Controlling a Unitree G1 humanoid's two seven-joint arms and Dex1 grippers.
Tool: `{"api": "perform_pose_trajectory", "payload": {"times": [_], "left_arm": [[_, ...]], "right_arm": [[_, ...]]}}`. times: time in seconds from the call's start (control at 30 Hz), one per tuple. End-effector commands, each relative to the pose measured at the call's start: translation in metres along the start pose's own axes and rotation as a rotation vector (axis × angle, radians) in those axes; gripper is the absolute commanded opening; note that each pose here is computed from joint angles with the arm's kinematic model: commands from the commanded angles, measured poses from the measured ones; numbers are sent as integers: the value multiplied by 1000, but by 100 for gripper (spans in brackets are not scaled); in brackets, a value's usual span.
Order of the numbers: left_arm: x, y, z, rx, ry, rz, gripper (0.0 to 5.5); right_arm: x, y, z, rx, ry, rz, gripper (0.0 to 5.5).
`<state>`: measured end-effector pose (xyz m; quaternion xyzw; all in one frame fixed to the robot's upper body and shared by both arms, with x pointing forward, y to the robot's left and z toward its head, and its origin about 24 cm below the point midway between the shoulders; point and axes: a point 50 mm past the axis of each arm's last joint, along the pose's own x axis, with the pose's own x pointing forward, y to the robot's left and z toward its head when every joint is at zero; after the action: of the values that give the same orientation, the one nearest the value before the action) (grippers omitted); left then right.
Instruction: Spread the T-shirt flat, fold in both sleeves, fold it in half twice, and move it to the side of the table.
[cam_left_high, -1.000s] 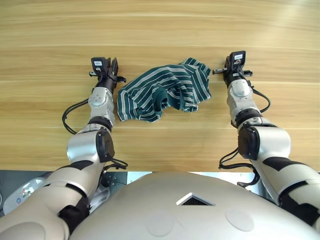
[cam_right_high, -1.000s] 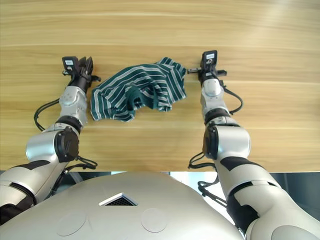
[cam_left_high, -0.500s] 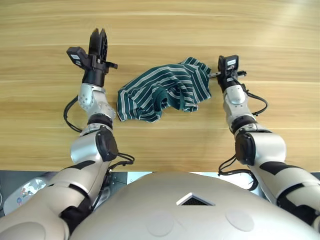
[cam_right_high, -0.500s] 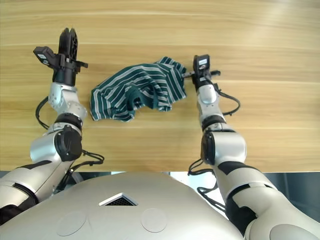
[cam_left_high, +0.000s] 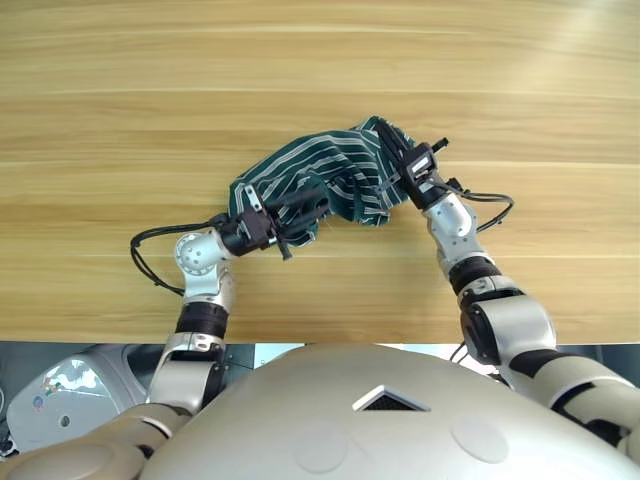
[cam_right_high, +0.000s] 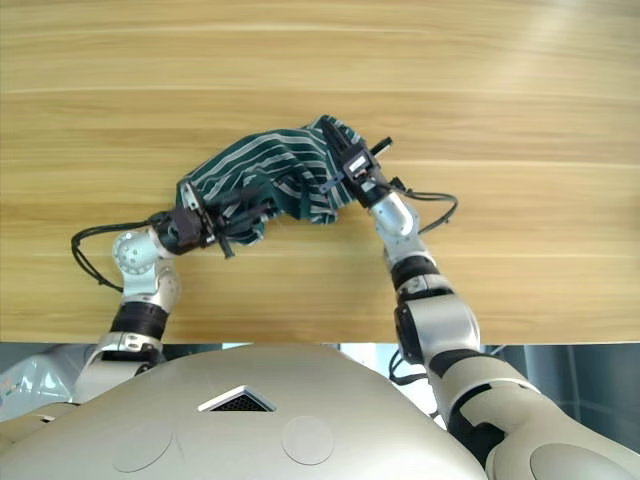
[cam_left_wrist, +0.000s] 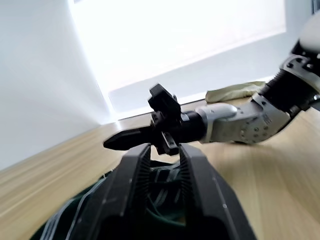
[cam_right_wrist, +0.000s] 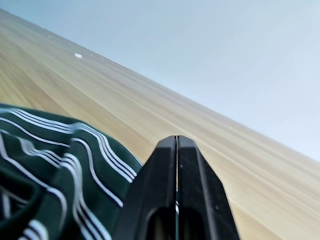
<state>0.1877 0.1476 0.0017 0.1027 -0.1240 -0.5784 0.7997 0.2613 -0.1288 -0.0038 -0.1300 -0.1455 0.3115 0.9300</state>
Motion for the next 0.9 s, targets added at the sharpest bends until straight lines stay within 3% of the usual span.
{"api": "perform_pose_trajectory", "payload": {"times": [0.03,0.17,0.3,0.53,0.6,0.9], "left_arm": [[-11,-7,-5,57,139,-70,107],[-25,5,-7,127,240,-12,107],[-29,11,1,227,282,-6,107],[-25,10,58,187,-53,45,107],[-29,14,63,179,-70,65,107],[-44,25,12,342,418,-27,107]], "right_arm": [[-5,-3,8,6,-50,30,6],[-11,-1,12,-16,-49,99,6],[-26,-5,-6,-263,168,259,6],[-36,-7,-33,-487,393,309,6],[-39,-7,-42,-548,454,325,6],[-44,1,-47,-642,457,388,6]]}}
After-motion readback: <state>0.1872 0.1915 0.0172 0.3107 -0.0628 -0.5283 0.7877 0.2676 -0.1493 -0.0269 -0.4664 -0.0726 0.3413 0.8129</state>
